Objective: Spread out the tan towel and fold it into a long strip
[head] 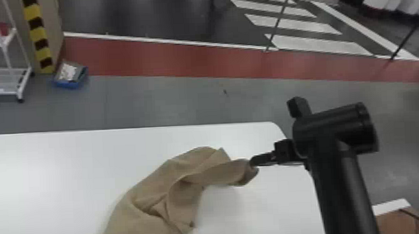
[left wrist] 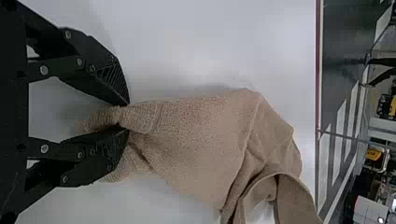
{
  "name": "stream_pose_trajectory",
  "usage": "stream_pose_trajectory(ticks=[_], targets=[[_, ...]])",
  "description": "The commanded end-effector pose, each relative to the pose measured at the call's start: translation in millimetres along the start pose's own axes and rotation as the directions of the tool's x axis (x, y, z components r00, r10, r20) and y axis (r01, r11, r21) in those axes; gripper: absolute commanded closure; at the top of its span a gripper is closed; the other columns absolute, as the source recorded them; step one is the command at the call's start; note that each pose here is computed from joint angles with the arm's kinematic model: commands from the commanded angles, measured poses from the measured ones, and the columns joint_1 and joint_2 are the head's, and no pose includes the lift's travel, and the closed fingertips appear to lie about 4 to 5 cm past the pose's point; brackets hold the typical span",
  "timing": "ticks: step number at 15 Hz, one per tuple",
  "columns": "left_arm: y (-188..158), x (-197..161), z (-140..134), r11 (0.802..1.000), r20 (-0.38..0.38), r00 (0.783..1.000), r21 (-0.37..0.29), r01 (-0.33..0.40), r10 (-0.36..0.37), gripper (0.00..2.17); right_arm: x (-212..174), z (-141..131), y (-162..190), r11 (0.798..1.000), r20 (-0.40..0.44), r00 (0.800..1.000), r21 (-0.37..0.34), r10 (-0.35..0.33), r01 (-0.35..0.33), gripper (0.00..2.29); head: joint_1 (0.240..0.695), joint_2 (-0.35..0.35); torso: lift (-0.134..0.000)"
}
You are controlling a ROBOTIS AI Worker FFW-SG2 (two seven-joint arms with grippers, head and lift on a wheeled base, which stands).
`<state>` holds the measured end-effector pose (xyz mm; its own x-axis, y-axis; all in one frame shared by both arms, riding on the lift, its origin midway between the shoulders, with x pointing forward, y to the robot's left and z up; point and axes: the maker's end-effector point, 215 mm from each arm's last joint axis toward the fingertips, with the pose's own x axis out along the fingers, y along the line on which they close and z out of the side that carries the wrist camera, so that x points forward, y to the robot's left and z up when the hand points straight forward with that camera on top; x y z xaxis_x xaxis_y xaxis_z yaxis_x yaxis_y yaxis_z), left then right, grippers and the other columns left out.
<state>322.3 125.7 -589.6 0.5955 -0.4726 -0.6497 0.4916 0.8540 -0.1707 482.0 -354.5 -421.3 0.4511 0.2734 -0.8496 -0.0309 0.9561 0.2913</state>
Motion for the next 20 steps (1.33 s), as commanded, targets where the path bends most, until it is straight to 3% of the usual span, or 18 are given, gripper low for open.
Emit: stream_pose_trajectory(ticks=[1, 4, 9, 13, 16, 18, 20], targets=[[17.0, -28.6, 27.0, 1.0, 0.039, 0.999, 0.0, -0.031, 0.031, 2.14, -2.9, -6.3, -9.6, 1.0, -0.003, 1.0, 0.025, -0.004, 0.004, 1.78, 0.695, -0.315, 0.0], [19.2, -60.9, 68.7, 1.0, 0.106, 0.994, -0.012, -0.007, 0.009, 2.14, -10.2, -7.7, -21.4, 0.999, 0.011, 1.0, 0.048, -0.002, 0.001, 1.78, 0.695, -0.305, 0.0], [27.6, -74.2, 110.8, 0.999, 0.109, 0.994, -0.045, -0.017, 0.022, 2.14, -20.0, -5.4, -34.0, 0.997, 0.039, 0.999, 0.083, -0.001, -0.003, 1.78, 0.695, -0.306, 0.0], [54.8, -115.7, 145.1, 0.991, 0.102, 0.991, -0.115, -0.072, 0.084, 2.14, -33.8, 3.3, -44.7, 0.991, 0.093, 0.996, 0.128, 0.017, -0.028, 1.78, 0.695, -0.296, 0.0], [72.5, -148.3, 166.6, 0.982, 0.105, 0.987, -0.156, -0.107, 0.124, 2.14, -55.7, 20.9, -47.7, 0.984, 0.179, 0.981, 0.152, 0.069, -0.097, 1.78, 0.695, -0.269, 0.0], [74.0, -146.9, 179.4, 0.976, 0.078, 0.989, -0.188, -0.108, 0.124, 2.14, -64.3, 31.8, -54.7, 0.98, 0.215, 0.975, 0.173, 0.058, -0.097, 1.78, 0.695, -0.26, 0.0], [72.7, -114.9, 195.6, 0.977, 0.051, 0.993, -0.188, -0.099, 0.11, 2.14, -55.6, 32.0, -46.6, 0.982, 0.204, 0.977, 0.162, 0.066, -0.1, 1.78, 0.695, -0.264, 0.0]])
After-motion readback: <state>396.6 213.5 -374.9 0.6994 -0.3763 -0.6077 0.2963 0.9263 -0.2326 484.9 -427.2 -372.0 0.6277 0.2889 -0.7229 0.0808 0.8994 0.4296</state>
